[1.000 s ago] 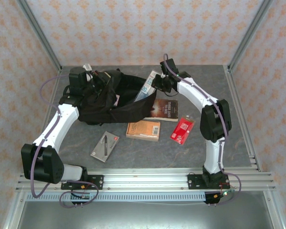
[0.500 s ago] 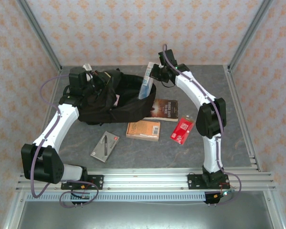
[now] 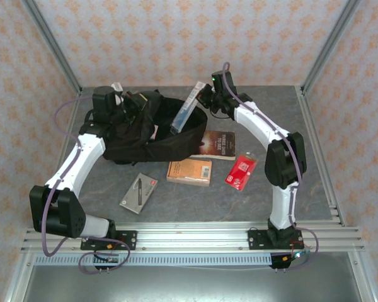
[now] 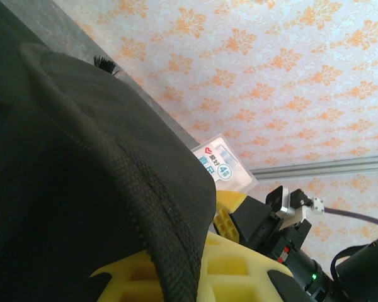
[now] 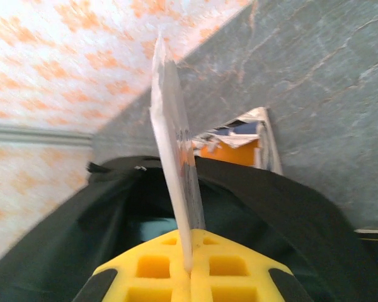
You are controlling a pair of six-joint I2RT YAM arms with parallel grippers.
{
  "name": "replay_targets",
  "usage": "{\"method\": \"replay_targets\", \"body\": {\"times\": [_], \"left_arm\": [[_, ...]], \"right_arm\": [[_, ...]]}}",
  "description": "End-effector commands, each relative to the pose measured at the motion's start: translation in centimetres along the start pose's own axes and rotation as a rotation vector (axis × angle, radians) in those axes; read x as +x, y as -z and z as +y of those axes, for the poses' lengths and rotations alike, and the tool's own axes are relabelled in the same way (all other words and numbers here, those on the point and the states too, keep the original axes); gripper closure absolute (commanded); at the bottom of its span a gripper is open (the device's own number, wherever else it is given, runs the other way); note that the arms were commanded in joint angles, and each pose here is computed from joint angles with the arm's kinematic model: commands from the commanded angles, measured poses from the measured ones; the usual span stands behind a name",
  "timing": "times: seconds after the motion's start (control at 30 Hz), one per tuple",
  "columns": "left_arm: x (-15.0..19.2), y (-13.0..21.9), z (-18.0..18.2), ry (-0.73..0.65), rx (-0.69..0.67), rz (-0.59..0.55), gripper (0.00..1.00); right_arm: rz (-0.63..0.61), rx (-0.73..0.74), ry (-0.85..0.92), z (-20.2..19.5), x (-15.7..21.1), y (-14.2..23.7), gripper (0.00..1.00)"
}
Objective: Pack the student bag
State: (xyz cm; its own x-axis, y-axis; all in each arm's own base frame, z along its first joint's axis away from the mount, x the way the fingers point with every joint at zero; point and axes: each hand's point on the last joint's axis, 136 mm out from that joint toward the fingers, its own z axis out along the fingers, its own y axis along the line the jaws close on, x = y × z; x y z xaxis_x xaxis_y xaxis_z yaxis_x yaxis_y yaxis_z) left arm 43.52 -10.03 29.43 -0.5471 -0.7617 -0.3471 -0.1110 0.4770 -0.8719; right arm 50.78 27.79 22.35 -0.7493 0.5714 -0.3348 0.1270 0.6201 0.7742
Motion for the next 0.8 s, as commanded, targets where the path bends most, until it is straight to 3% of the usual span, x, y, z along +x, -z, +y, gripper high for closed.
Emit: {"method": "replay_targets", "body": {"times": [0.0, 0.37, 0.77], "left_arm": [[-1.0, 1.1, -4.5, -0.095, 0.081, -0.026, 1.00], [-0.9, 0.0, -5.3, -0.118, 0.063, -0.016, 1.00], [-2.1, -0.2, -6.2, -0.140, 0.059, -0.047, 1.00]], "right_arm": [[-0.057, -0.173, -0.138, 4.5, -0.6, 1.1, 1.00], [-0.055, -0.272, -0.219, 7.0, 3.4, -0.4, 1.00], [0.090, -0.151, -0.213, 6.8, 11.8, -7.0, 1.00]]}}
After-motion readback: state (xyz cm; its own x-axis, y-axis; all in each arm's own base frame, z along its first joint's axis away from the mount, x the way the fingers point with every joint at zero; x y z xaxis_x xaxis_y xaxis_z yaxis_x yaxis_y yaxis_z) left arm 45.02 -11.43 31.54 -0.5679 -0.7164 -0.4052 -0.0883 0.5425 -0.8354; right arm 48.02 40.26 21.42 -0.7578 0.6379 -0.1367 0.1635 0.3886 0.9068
